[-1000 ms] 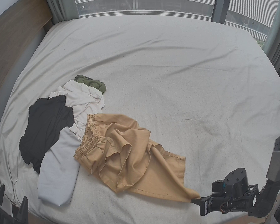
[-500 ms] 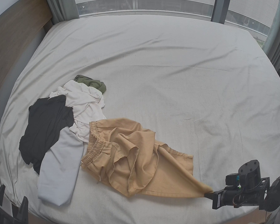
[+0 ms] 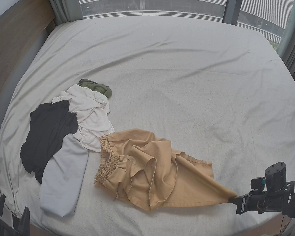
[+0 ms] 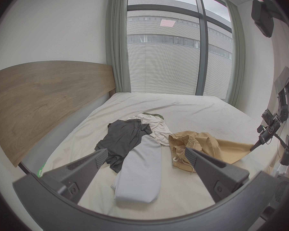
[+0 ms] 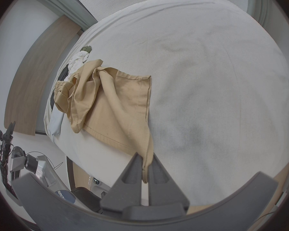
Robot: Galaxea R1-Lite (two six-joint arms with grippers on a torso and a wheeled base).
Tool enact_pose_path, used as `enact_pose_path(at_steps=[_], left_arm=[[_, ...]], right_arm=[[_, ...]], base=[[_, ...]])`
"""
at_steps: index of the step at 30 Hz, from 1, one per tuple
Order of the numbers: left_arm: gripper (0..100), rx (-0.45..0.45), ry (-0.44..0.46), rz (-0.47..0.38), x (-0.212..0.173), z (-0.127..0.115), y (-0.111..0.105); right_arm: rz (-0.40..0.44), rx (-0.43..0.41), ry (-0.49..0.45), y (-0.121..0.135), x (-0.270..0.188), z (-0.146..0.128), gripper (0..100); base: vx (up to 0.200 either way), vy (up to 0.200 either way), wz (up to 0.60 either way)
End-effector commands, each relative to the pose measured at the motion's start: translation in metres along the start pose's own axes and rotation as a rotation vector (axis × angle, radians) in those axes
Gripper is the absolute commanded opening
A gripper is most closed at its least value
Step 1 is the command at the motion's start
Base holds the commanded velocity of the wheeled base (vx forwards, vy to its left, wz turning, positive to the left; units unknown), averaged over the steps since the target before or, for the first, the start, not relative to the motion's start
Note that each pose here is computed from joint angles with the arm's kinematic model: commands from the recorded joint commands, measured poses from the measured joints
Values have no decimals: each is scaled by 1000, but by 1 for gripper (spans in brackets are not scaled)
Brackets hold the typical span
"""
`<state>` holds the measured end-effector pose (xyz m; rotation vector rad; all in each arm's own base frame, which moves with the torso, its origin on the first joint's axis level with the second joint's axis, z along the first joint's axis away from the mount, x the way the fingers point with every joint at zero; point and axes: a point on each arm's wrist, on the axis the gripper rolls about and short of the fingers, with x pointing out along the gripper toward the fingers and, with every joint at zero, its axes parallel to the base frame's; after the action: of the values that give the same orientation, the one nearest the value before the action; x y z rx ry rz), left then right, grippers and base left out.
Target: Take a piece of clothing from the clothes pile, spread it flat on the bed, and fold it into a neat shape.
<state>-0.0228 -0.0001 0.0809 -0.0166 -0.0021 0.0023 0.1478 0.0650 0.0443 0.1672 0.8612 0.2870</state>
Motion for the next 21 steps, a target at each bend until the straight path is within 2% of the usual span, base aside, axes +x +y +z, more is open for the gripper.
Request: enact_pose_path(at_steps=[1, 9, 21], left_arm=[[100, 0, 2, 1, 0, -5, 0], [100, 0, 1, 1, 0, -5, 0], [100, 0, 1, 1, 0, -5, 0]], right_arm=[[-26, 22, 7, -6, -3, -3, 0], [-49, 59, 40, -15, -6, -5, 0], [-83, 87, 31, -26, -18, -6, 0]], base=[[0, 0, 0], [0, 0, 0], [0, 0, 0]])
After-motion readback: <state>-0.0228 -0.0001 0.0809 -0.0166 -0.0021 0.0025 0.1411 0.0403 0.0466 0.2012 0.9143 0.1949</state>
